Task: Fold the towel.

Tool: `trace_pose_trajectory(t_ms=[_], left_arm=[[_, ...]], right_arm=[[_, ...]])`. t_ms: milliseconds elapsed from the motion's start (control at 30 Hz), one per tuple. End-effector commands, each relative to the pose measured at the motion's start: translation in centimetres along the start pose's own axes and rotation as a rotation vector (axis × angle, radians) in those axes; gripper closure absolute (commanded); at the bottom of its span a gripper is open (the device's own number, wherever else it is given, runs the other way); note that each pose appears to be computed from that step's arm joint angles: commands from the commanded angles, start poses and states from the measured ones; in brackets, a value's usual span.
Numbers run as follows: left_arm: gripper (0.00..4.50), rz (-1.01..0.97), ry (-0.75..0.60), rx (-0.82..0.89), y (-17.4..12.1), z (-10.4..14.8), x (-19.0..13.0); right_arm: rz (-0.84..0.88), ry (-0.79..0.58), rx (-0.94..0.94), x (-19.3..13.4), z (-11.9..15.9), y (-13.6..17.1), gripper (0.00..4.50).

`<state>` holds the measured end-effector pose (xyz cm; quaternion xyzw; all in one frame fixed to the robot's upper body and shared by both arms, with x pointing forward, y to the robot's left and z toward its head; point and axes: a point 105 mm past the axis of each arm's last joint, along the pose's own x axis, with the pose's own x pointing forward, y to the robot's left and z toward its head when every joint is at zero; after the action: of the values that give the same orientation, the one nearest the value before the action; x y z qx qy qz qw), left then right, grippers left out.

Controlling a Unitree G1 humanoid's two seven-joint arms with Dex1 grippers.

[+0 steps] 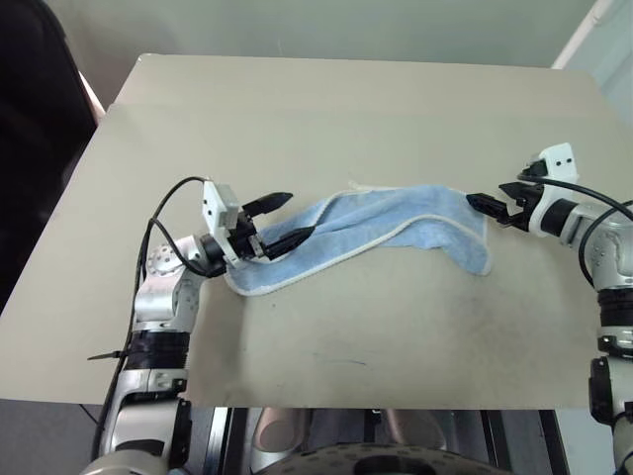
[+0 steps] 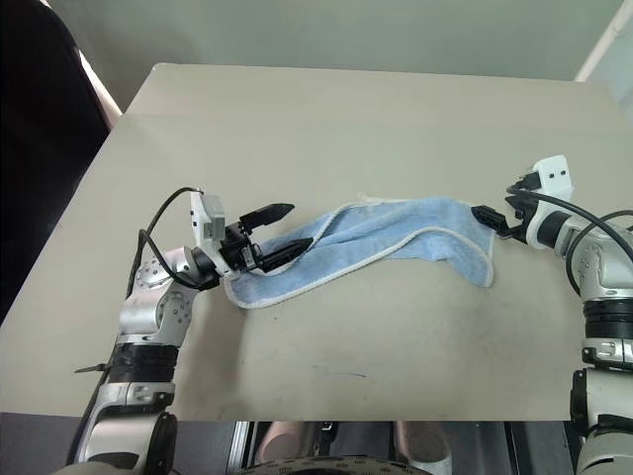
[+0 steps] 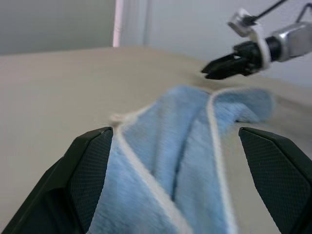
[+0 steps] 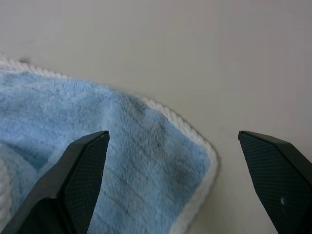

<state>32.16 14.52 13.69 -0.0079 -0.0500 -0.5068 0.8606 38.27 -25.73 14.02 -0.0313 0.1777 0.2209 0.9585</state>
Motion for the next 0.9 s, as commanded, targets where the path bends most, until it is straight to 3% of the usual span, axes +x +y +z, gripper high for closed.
trace_pose_trajectory(t_ms=[33,500,800,900], left_arm=[[0.0,-0.053,0.015,0.039,-1.0,0.9,0.1],[0.0,-0.093,0.171,0.096,-1.1,1.5,-0.8],[0.0,-0.082,0.148,0.081,-0.7,1.4,-1.2],[0.0,-0.089,0.115,0.067,-0.7,1.9,-1.4]], right_arm=[[0.025,-0.014,-0.025,0.4,0.9,-0.2,0.02],[0.065,0.08,0.024,1.7,-1.6,-1.7,0.02],[0.125,0.106,0.034,2.4,-2.2,-1.1,0.02],[0.14,0.115,-0.006,2.4,-2.5,-1.0,0.6]])
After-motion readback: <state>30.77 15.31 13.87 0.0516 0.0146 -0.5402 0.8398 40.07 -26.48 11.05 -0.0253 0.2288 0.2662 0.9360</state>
